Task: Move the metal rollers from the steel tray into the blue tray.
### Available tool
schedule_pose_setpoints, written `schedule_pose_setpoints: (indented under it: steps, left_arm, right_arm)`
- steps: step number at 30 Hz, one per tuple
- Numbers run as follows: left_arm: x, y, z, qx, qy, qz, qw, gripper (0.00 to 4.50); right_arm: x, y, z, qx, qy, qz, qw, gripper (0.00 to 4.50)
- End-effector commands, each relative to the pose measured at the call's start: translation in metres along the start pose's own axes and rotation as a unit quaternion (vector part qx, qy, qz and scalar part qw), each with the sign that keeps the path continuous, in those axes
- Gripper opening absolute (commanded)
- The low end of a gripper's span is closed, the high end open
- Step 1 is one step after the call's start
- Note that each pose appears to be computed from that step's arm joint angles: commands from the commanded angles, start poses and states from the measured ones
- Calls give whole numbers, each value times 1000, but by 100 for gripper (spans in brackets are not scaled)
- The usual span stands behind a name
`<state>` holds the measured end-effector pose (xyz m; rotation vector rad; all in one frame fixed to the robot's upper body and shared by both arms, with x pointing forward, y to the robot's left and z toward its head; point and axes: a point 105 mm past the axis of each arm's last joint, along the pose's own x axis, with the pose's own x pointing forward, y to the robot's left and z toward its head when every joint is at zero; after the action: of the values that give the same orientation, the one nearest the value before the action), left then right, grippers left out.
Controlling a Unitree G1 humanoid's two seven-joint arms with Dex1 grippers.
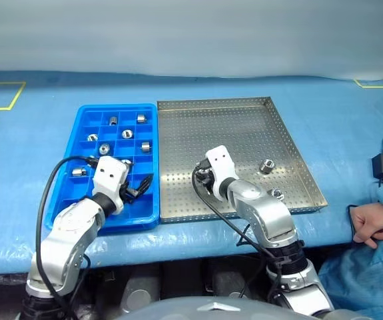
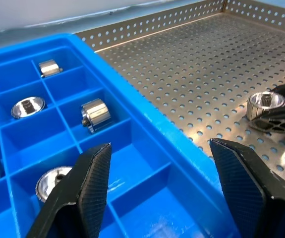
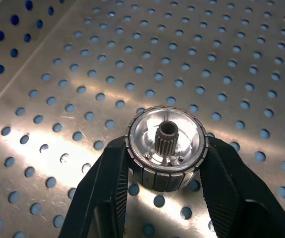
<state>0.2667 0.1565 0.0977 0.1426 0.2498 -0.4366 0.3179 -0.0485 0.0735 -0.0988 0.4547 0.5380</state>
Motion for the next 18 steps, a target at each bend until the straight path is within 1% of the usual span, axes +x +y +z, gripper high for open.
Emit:
schedule_pose_setpoints:
  steps: [1,3,6,10,13,18]
  left_arm:
    - [-19,8,12,13,-20,27,999,346]
    - [-32,9,10,7,-19,38,999,346]
    - [-49,12,7,-8,-21,64,998,346]
    - [-63,15,7,-20,-27,94,995,346]
    - [-74,11,5,-29,-27,115,993,346]
    - [-84,7,3,-36,-25,137,990,346]
  right_arm:
    - [-14,40,55,-16,-106,114,988,172]
    - [-20,65,65,-43,-121,194,973,172]
    - [-24,90,75,-72,-134,270,951,172]
    - [-15,110,81,-95,-141,309,936,172]
    - [2,131,84,-101,-143,329,928,172]
    - [21,143,81,-125,-137,340,922,172]
